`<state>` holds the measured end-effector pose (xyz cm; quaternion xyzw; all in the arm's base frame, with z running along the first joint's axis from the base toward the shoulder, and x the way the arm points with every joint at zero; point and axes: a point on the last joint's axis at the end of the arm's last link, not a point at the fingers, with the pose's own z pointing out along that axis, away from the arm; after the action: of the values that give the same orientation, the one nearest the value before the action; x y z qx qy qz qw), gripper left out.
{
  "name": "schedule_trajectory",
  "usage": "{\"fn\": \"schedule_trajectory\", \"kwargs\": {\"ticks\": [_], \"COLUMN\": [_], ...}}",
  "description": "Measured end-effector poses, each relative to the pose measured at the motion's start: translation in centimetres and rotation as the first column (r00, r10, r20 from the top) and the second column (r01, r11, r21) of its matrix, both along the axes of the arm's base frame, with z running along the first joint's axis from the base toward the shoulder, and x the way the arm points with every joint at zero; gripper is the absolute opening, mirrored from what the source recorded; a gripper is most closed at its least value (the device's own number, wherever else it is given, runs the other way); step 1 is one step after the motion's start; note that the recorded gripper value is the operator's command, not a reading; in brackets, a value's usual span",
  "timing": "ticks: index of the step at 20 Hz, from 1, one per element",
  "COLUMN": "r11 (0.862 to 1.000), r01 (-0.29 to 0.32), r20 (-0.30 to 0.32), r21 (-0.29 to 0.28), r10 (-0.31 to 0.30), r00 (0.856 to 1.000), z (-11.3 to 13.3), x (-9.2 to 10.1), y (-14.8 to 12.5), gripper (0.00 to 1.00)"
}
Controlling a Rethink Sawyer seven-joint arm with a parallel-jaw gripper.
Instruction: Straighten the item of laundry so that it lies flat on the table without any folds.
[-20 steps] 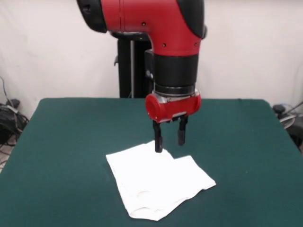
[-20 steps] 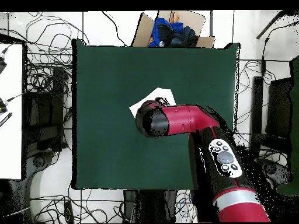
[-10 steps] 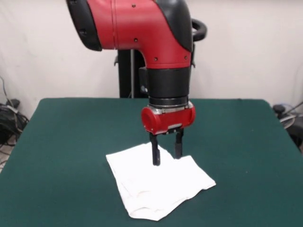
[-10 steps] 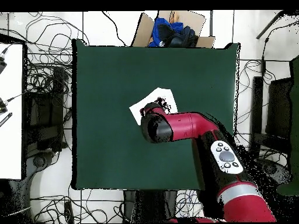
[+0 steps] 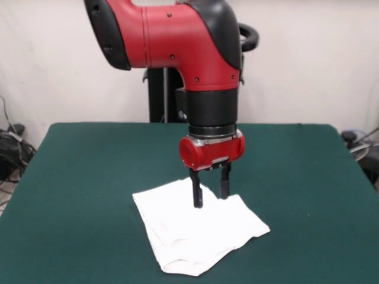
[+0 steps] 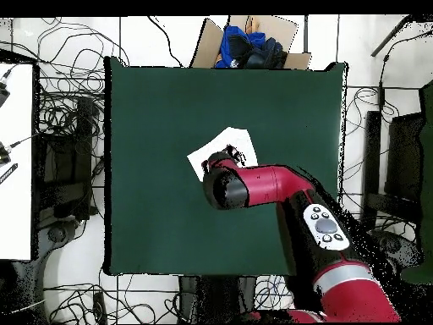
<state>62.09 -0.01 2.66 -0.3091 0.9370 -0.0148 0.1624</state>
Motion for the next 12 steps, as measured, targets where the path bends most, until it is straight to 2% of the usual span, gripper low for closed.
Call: {"fn": "schedule_trajectory", "kwargs": {"ticks": [12], "r11": [1.0], "r01": [-0.015], "r20": [-0.038], "r21": [0.014], "r10": [0.016], "r00": [0.999], "z": [-2.2], "x": [-1.4], "y": [0.6], "gripper": [1.0]}}
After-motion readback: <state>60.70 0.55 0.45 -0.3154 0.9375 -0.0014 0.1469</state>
